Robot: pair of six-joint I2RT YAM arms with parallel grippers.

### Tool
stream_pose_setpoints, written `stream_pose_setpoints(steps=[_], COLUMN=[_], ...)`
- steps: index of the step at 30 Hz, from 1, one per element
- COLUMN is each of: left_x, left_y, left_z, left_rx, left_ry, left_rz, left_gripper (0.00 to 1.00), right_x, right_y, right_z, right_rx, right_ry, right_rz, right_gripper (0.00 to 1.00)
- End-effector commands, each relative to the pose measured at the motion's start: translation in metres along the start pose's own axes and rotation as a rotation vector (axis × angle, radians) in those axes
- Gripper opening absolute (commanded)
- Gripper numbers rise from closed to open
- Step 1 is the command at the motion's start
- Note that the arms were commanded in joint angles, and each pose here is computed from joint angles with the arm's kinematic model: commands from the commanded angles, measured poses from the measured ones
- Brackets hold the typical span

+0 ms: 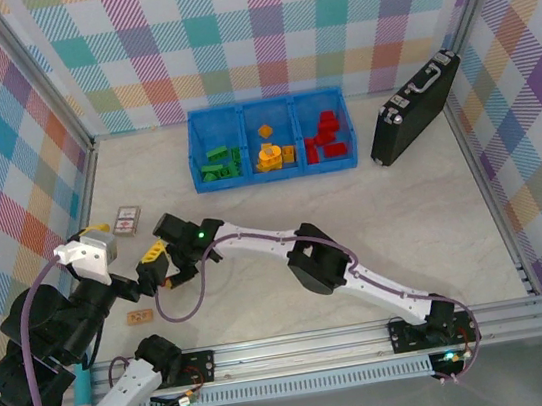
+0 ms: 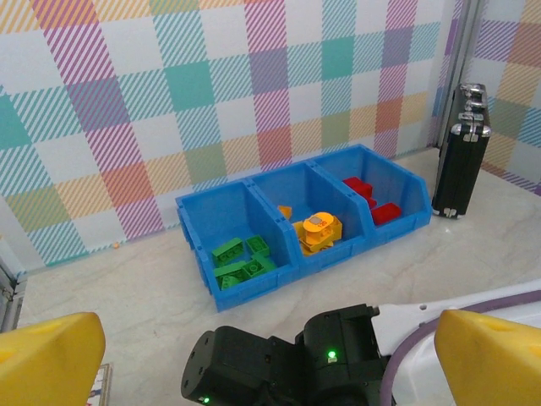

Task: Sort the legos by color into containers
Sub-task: Pick up the lego from the middle-left of the table, then place the lego in the container.

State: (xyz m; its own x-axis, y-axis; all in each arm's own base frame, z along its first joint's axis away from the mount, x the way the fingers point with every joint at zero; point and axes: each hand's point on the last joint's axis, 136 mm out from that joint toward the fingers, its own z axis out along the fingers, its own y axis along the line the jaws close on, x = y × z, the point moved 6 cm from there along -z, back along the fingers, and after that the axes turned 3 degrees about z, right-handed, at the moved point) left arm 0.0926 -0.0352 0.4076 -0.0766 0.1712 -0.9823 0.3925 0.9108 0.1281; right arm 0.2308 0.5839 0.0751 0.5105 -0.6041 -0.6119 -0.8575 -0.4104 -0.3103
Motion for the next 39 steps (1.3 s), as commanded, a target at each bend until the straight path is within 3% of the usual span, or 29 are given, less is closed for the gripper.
stream_pose_setpoints(steps=[1,6,10,14,19,26,30,39], left_x=[-0.005,-0.005,-0.005,-0.008,0.002,0.005,0.009,0.045], left_y=[0.003,0.007,0.008,0.011,0.009,-0.005,-0.006,-0.008], left_z=[-0.006,-0.009,-0.001,0.015,0.044,0.077,0.091,0.130], left_rx=[-0.009,-0.042,-0.061,-0.116,-0.171,-0.116,-0.144,-0.268], left_ry=[0.002,0.005,0.018,0.053,0.098,0.121,0.138,0.307], left_rz=[-0.017,-0.034,-0.045,-0.071,-0.108,-0.162,-0.201,-0.289], left_gripper=[1.00,1.00,1.00,1.00,1.00,1.00,1.00,1.00], right_x=[0.048,0.063,0.070,0.088,0.138,0.209,0.254,0.333], right_y=[0.029,0.028,0.010,-0.015,-0.036,-0.067,-0.087,-0.111], right_z=[-0.003,-0.031,-0.083,-0.163,-0.270,-0.373,-0.394,-0.372], right_rx=[-0.139,-0.154,-0.063,0.102,0.350,0.650,0.824,0.883], right_ry=[0.206,0.266,0.243,0.252,0.291,0.306,0.338,0.434], right_rz=[0.094,0.169,0.274,0.455,0.642,0.818,0.876,0.967], right_gripper=[0.34,0.26,0.22,0.21,0.19,0.19,0.19,0.21])
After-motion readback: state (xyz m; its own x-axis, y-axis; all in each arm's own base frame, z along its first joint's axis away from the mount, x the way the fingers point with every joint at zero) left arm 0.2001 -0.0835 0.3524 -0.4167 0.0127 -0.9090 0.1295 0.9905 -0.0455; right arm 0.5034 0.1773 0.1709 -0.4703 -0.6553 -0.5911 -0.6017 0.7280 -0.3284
